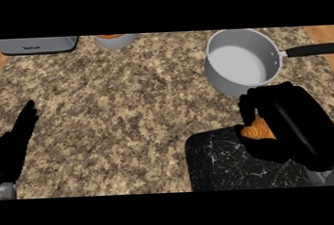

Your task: Pick the croissant from the tray and place it in the pot

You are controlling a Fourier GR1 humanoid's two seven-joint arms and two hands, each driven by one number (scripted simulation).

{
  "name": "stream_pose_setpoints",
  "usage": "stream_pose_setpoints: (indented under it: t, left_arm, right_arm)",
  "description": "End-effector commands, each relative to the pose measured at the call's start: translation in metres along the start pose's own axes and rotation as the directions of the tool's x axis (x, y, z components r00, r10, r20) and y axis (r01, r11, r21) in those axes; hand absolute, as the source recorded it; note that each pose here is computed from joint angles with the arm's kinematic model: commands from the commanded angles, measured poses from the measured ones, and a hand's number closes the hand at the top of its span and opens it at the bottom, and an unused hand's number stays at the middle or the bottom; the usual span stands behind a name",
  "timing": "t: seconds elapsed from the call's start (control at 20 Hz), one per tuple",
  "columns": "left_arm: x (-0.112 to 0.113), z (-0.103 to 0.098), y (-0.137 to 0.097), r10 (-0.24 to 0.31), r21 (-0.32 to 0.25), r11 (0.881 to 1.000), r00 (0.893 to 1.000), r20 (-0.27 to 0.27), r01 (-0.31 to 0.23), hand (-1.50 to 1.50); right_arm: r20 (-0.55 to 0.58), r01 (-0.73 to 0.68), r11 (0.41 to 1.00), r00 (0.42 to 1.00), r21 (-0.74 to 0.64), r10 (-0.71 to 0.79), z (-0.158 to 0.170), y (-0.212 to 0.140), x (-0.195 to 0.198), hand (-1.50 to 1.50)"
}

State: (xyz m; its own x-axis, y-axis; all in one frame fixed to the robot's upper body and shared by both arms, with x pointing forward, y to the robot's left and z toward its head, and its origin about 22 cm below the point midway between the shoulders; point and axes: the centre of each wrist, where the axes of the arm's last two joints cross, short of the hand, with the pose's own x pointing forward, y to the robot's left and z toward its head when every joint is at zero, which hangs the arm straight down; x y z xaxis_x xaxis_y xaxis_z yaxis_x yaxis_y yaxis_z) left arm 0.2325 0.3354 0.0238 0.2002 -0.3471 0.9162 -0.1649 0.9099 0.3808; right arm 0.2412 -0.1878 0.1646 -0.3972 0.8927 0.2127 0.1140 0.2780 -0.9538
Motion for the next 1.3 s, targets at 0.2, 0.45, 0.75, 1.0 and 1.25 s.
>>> stream_pose_setpoints:
  t: [0.2, 0.45, 0.75, 1.0, 1.25]
  left_arm:
    - [0.009, 0.004, -0.007, -0.009, -0.010, 1.000, 1.000, 0.013, 0.010, 0.00]
    - [0.005, -0.002, -0.011, 0.012, -0.033, 0.999, 1.000, 0.006, -0.012, 0.00]
    - [-0.008, -0.004, -0.012, 0.003, -0.038, 0.999, 1.000, 0.027, -0.002, 0.00]
    - [0.004, 0.002, -0.015, -0.011, -0.031, 0.999, 1.000, 0.024, 0.012, 0.00]
    - [0.008, -0.013, -0.027, -0.004, -0.029, 1.000, 0.999, 0.045, 0.006, 0.00]
  right_arm:
    - [-0.045, 0.174, 0.968, 0.982, -0.183, -0.185, -0.008, -0.046, -0.041, 1.50]
    - [-0.052, 0.206, 0.959, 0.974, -0.193, -0.220, -0.048, -0.055, -0.069, 1.50]
    - [-0.049, 0.228, 0.952, 0.969, -0.203, -0.243, -0.088, -0.047, -0.099, 1.50]
    - [-0.075, 0.159, 0.971, 0.982, -0.179, -0.175, -0.123, -0.045, -0.127, 1.50]
    - [-0.076, 0.185, 0.972, 0.977, -0.144, -0.197, -0.142, -0.004, -0.150, 1.50]
